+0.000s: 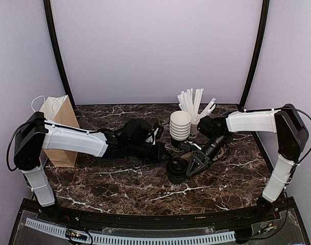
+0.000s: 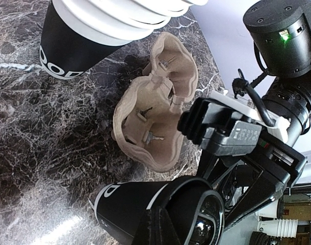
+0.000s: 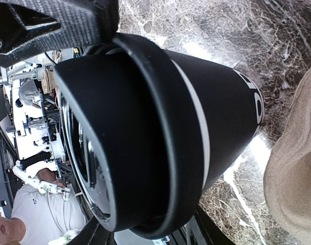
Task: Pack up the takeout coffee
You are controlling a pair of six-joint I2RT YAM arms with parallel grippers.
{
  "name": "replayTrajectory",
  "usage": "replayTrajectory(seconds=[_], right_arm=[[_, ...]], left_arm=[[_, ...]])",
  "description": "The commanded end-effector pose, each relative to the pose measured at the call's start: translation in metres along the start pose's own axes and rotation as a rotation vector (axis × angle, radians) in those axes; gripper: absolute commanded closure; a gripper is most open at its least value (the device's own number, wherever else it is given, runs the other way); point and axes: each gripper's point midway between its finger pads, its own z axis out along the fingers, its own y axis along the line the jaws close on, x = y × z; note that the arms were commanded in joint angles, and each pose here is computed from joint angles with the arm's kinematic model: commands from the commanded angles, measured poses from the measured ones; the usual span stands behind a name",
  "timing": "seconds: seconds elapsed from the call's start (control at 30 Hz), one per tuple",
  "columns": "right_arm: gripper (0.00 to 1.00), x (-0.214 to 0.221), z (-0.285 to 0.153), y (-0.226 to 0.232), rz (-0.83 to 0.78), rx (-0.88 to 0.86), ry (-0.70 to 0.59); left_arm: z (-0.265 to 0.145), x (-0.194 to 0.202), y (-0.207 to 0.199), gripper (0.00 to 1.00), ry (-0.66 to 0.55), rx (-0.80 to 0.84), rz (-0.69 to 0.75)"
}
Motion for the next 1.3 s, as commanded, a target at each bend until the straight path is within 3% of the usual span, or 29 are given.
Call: replayTrajectory(seconds=[0.0,0.17,0.27,0.6,0.73,0.93,1.07,1.27], right_arm=[[0.53,-0.014,-0.015,-0.111,-0.049,0.501,-0.022],[0.48,-0.032,-0.042,-0.022,-0.274,0.286,-0.165],[0.44,-0.034,-0.057,0.010,-0.360,0.240,-0.225],[0.42,-0.029,-0.067,0.031,-0.423,0.210,-0.244],[0.40,-0.034,-0.080,0.035,-0.505,0.291,-0.272],[0.25,-0.049,-0.091,0.058,-0.707,0.493,-0.302],[0.20,-0.056,-0.073,0.068,-0.812,0.595,-0.239],[0.18,-0.055,-0.037,0.061,-0.845,0.626,-0.096]], left_arm=[[-0.001,0.094,0.085,1.00,0.295,-0.300,-0.060],[-0.008,0.069,0.057,1.00,0.220,-0.224,0.021],[-0.013,0.045,0.027,0.87,0.145,-0.138,0.100],[-0.048,-0.022,-0.051,0.61,-0.038,-0.018,0.281],[-0.062,-0.029,-0.052,0.53,-0.078,-0.041,0.303],[-0.085,-0.034,-0.023,0.43,-0.161,-0.159,0.281],[-0.094,-0.037,0.004,0.40,-0.174,-0.256,0.230],[-0.100,-0.034,0.021,0.39,-0.176,-0.297,0.196]])
